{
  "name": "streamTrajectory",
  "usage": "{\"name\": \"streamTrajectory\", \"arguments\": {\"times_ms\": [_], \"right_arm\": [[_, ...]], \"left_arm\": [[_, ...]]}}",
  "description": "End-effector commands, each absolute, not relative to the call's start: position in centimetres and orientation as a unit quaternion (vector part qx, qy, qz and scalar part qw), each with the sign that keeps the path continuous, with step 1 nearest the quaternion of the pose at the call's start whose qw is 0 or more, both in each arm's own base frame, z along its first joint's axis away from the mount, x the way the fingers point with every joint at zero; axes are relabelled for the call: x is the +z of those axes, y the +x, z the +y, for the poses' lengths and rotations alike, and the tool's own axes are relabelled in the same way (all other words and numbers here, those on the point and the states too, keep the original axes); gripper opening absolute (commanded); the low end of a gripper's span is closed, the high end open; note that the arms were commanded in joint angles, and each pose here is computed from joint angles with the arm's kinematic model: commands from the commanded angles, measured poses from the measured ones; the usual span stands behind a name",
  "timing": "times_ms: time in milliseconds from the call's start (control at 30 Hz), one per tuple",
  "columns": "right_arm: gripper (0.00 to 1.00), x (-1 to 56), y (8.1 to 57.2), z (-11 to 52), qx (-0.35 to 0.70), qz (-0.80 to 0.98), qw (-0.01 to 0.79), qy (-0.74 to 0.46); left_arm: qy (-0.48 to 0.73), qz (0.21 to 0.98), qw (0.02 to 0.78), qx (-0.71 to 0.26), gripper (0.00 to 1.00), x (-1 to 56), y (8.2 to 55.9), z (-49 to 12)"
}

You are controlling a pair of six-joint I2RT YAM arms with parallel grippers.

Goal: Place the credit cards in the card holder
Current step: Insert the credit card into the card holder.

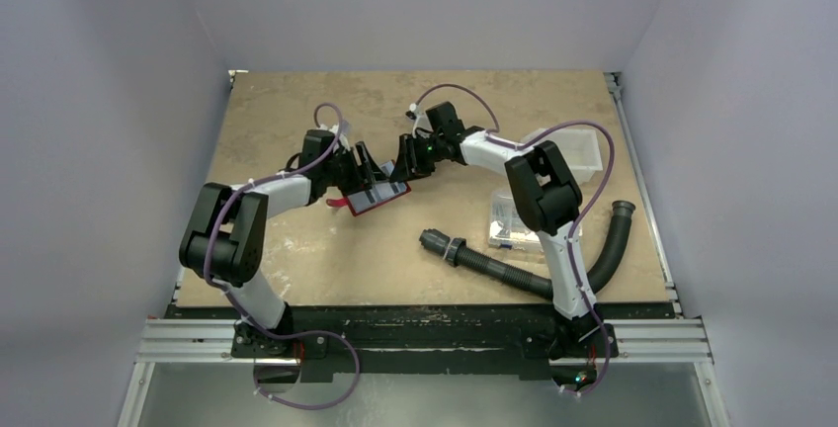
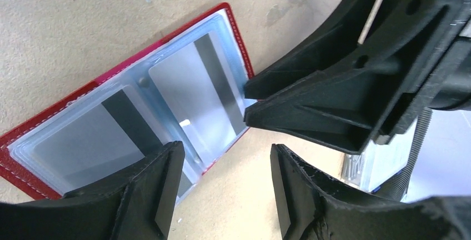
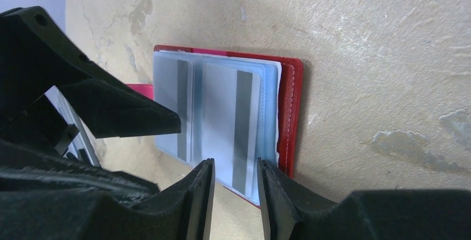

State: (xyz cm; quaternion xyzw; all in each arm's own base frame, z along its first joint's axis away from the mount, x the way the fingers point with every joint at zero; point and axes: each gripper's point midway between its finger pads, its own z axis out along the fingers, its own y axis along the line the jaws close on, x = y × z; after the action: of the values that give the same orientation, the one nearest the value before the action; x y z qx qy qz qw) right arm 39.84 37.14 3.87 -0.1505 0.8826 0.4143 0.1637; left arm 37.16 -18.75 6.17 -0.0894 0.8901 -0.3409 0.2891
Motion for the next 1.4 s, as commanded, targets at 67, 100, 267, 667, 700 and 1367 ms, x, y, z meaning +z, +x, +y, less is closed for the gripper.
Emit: {"name": "streamTrajectory", "arguments": {"times_ms": [67,100,267,667,700,1367], "right_arm": [[0.42,5.4,40.8,36.8,0.397,0.884,0.190,-0.157],[0.42,5.5,40.8,36.9,0.401,0.883,0.190,-0.156],[0.42,6.4,40.0,37.9,0.435,0.868,0.178,-0.159],[0.46,8.5,40.1,35.9,0.471,0.851,0.181,-0.142],[0.46,8.3,40.1,35.7,0.463,0.855,0.182,-0.143],[0.33,5.2,40.7,35.5,0.439,0.872,0.174,-0.130]], "left_arm": [[-0.098,0.899,0.275,-0.326,0.63,4.4,38.2,-18.6],[-0.100,0.900,0.274,-0.324,0.63,4.1,38.4,-18.6],[-0.090,0.881,0.279,-0.371,0.63,4.9,39.4,-20.3],[-0.083,0.884,0.285,-0.362,0.63,7.2,37.4,-18.5],[-0.086,0.897,0.285,-0.328,0.63,6.9,37.4,-17.5],[-0.097,0.904,0.252,-0.331,0.08,3.5,39.4,-18.8]]}}
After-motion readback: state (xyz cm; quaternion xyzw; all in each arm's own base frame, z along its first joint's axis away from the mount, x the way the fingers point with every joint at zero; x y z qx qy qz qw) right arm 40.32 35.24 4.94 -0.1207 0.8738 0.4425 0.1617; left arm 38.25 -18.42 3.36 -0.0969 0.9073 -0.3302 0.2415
